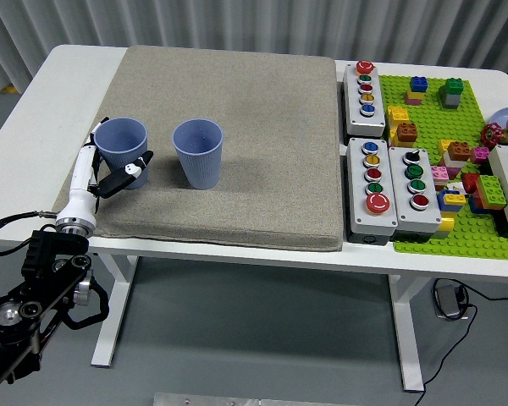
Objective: Pick cup pour cup place
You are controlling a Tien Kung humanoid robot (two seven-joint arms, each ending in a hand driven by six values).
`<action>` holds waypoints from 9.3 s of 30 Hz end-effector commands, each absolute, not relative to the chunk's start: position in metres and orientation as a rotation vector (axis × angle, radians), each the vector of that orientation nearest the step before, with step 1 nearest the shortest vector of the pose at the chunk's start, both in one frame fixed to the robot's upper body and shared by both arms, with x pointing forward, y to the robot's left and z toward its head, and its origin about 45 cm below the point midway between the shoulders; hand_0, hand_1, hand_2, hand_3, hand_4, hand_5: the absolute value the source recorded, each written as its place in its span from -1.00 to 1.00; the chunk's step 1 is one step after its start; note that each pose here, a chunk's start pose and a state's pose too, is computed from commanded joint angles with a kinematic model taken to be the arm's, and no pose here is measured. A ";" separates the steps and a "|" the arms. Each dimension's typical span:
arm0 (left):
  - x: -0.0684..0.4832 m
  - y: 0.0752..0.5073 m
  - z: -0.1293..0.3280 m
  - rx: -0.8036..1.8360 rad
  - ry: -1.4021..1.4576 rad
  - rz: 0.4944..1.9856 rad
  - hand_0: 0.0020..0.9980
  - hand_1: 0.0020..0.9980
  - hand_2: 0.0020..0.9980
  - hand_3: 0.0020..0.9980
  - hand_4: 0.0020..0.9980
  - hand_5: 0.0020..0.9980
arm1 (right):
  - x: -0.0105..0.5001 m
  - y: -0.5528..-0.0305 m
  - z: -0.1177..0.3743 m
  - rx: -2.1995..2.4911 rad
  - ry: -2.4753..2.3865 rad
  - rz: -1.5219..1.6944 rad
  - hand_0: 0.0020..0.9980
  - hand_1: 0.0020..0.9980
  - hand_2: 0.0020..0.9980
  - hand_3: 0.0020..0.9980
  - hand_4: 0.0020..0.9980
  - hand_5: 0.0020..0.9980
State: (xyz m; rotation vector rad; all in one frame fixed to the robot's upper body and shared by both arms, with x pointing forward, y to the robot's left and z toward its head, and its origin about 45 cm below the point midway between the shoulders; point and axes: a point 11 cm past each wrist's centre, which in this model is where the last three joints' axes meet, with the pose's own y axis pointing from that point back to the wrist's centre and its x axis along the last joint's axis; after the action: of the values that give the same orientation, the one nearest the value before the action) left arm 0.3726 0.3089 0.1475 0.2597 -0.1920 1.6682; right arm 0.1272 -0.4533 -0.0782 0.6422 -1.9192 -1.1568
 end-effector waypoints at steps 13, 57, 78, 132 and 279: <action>0.371 0.312 0.148 0.285 -0.220 1.715 0.39 0.29 0.43 0.42 0.61 -0.46 | 0.127 -0.454 -0.078 0.643 -1.919 -1.156 0.35 0.20 0.13 0.16 -1.00 -0.89; 0.401 0.304 0.252 0.546 -0.873 1.512 -0.03 0.07 0.16 0.17 0.45 -0.68 | 0.119 -0.456 -0.079 0.623 -1.916 -1.158 0.35 0.20 0.13 0.16 -1.00 -0.90; 0.399 0.286 0.272 0.724 -1.203 1.329 -0.02 0.06 0.15 0.16 0.44 -0.70 | 0.122 -0.457 -0.078 0.625 -1.926 -1.157 0.35 0.20 0.13 0.16 -1.00 -0.92; 0.410 0.272 0.281 0.914 -1.441 1.117 -0.03 0.05 0.14 0.16 0.46 -0.65 | 0.123 -0.457 -0.078 0.617 -1.933 -1.165 0.35 0.20 0.13 0.16 -1.00 -0.91; 0.418 0.269 0.320 1.085 -1.709 0.907 0.02 0.07 0.13 0.14 0.33 -0.84 | 0.121 -0.461 -0.076 0.585 -1.973 -1.177 0.35 0.20 0.13 0.16 -1.00 -0.91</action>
State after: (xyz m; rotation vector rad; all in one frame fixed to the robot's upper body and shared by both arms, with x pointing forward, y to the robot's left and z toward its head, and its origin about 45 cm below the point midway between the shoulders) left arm 0.4182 0.2690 0.3197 1.0851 -1.7090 0.9074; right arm 0.1208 -0.4613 -0.0764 0.5852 -1.9733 -1.1772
